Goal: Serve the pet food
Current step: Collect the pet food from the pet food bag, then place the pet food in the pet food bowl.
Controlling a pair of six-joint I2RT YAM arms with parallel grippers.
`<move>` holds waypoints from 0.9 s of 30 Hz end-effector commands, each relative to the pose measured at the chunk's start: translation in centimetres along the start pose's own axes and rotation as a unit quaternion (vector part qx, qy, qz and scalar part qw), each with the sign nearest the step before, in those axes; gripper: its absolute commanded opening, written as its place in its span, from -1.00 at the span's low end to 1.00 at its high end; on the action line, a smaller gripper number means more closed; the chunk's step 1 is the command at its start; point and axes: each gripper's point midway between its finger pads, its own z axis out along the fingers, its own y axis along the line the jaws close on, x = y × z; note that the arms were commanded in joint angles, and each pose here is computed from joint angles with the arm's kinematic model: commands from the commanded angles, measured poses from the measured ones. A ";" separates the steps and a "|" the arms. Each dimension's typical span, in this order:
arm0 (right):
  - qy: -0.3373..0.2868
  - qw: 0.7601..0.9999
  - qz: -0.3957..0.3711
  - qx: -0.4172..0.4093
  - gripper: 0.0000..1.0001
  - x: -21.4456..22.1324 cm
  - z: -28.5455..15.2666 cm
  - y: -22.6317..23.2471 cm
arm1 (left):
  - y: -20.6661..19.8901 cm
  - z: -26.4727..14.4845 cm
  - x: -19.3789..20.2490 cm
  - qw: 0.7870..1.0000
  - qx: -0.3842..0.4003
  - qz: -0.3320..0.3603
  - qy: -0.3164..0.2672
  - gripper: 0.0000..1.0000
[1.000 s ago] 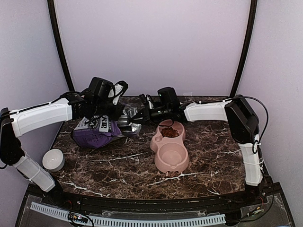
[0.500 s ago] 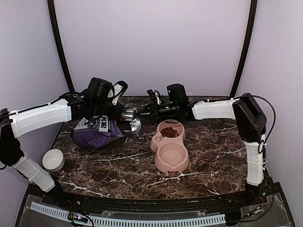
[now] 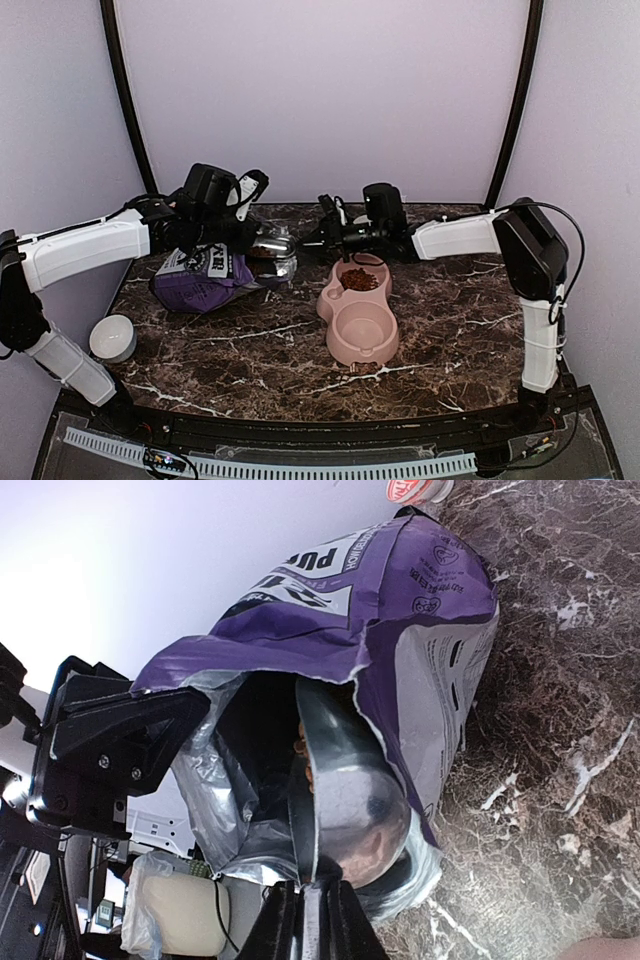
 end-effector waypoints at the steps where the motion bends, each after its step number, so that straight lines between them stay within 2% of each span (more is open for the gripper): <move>1: -0.018 0.998 -0.030 -0.052 -1.00 -1.4 -1.7 4.0 | 1.4 -3.1 -4.8 0.996 -0.019 -0.017 -0.091 -1.00; 13: -0.004 0.998 -0.015 -0.067 -1.00 -0.5 -3.9 4.4 | 2.2 -3.4 -4.9 0.995 -0.039 -0.020 -0.095 -1.00; 27: -0.046 0.999 -0.006 -0.009 -1.00 -0.1 -10.1 2.1 | 2.6 -3.6 -5.0 0.994 -0.049 -0.019 -0.097 -1.00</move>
